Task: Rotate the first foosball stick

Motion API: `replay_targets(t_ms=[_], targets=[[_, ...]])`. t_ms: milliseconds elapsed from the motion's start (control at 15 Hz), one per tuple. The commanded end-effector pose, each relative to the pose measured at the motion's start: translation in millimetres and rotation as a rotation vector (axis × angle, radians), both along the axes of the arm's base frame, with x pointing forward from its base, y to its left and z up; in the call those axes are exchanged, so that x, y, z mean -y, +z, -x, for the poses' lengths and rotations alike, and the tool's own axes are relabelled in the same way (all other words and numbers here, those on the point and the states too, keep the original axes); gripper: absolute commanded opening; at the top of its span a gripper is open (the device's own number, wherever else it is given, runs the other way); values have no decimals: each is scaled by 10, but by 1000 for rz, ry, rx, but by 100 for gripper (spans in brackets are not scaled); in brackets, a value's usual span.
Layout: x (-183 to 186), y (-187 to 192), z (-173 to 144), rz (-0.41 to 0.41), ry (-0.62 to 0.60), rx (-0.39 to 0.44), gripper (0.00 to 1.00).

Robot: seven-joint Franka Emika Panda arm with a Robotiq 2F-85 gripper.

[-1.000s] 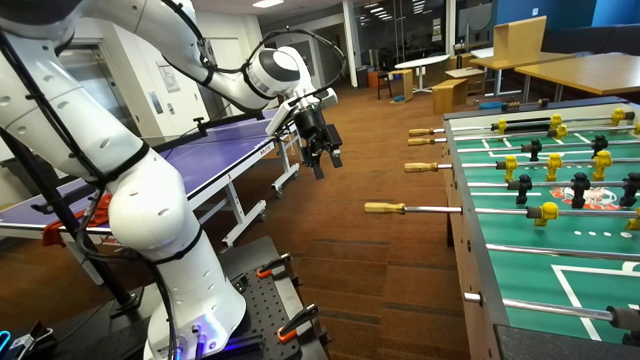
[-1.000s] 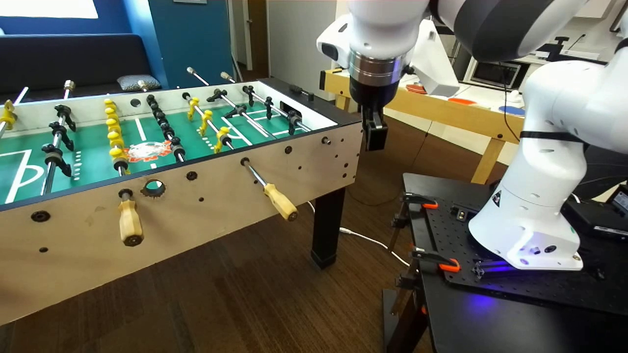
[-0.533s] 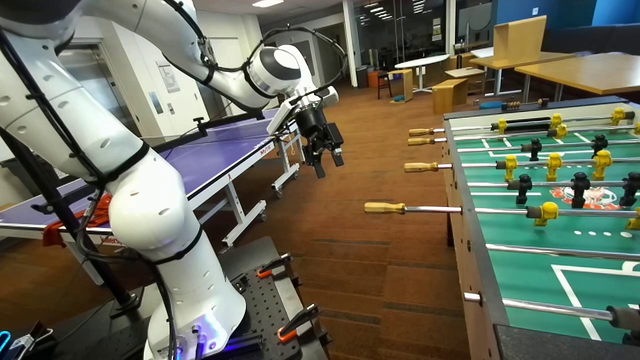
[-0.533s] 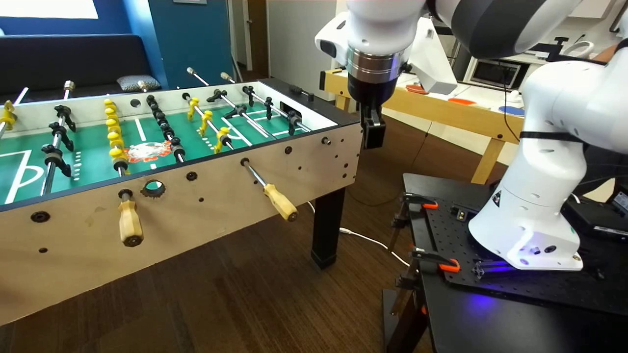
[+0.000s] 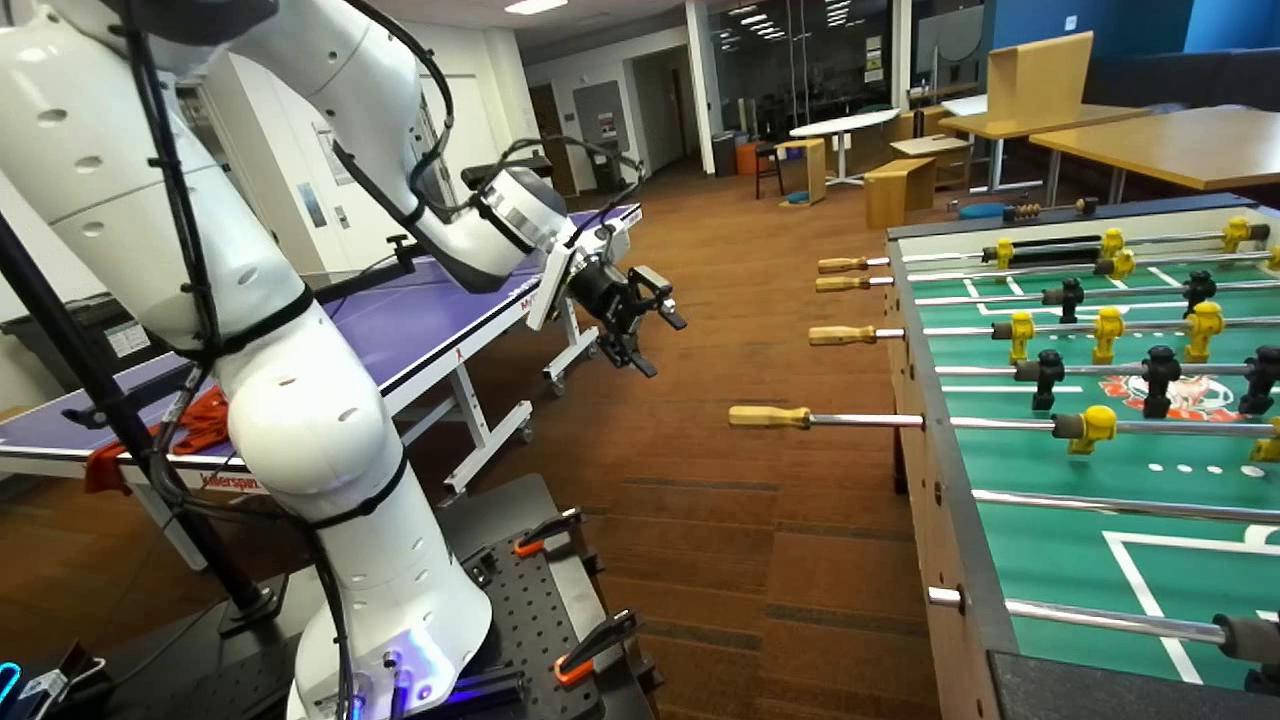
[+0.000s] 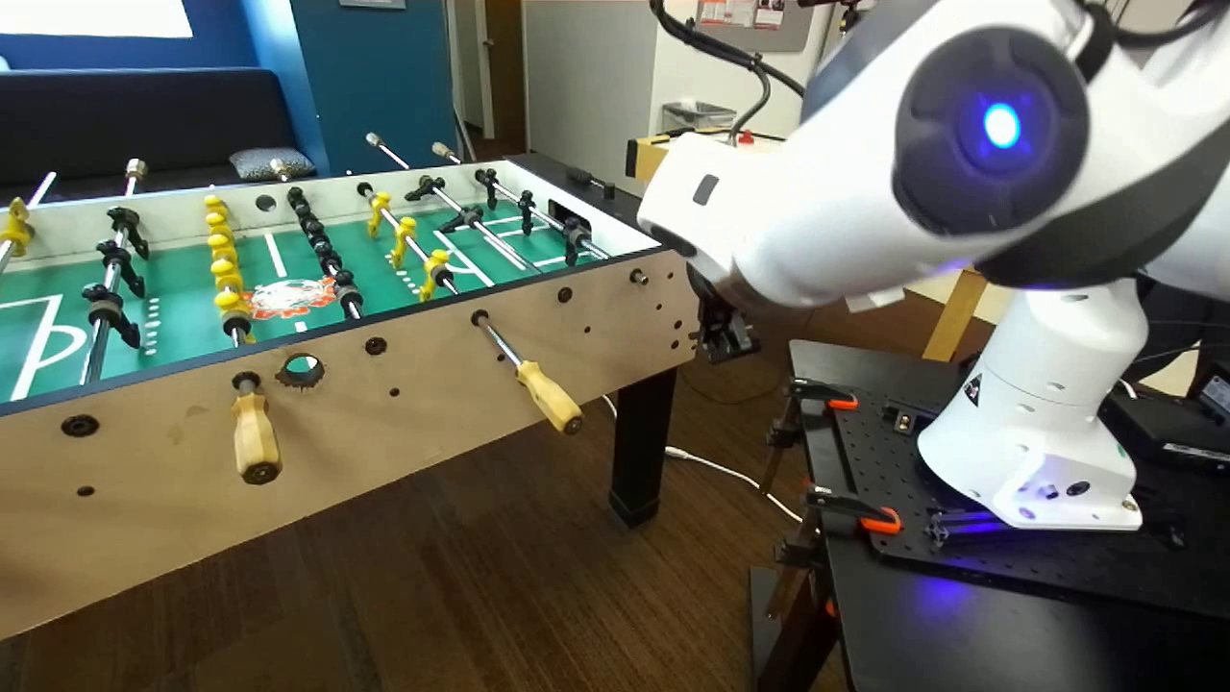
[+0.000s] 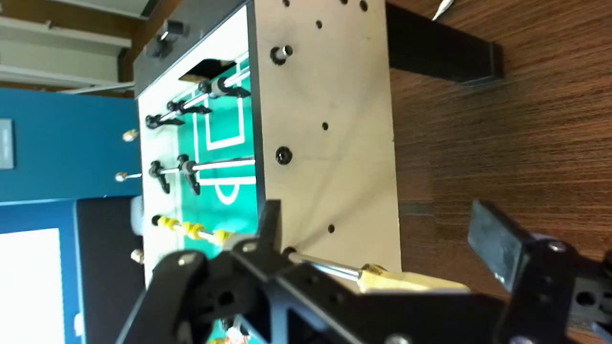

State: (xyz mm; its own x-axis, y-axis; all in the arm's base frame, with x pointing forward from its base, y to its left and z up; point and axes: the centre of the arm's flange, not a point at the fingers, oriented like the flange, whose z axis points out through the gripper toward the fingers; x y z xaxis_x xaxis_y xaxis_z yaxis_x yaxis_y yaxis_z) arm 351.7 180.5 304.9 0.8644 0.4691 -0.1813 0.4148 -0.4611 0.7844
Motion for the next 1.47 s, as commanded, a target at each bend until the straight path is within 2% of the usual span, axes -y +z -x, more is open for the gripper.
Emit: replay_targets(t_ms=[0, 267, 333, 467, 667, 800, 1133, 1400], targets=[[-229, -598, 25, 141, 118, 97, 100], [-214, -1062, 41, 321, 246, 201, 100], [-177, -772, 141, 239, 235, 168, 100], [-158, -909, 161, 252, 237, 155, 100], [-164, -860, 139, 248, 233, 167, 100], [-247, -1007, 112, 347, 236, 19, 100], [-390, -1241, 55, 549, 247, -162, 100], [-467, -1377, -110, 703, 284, -317, 100]])
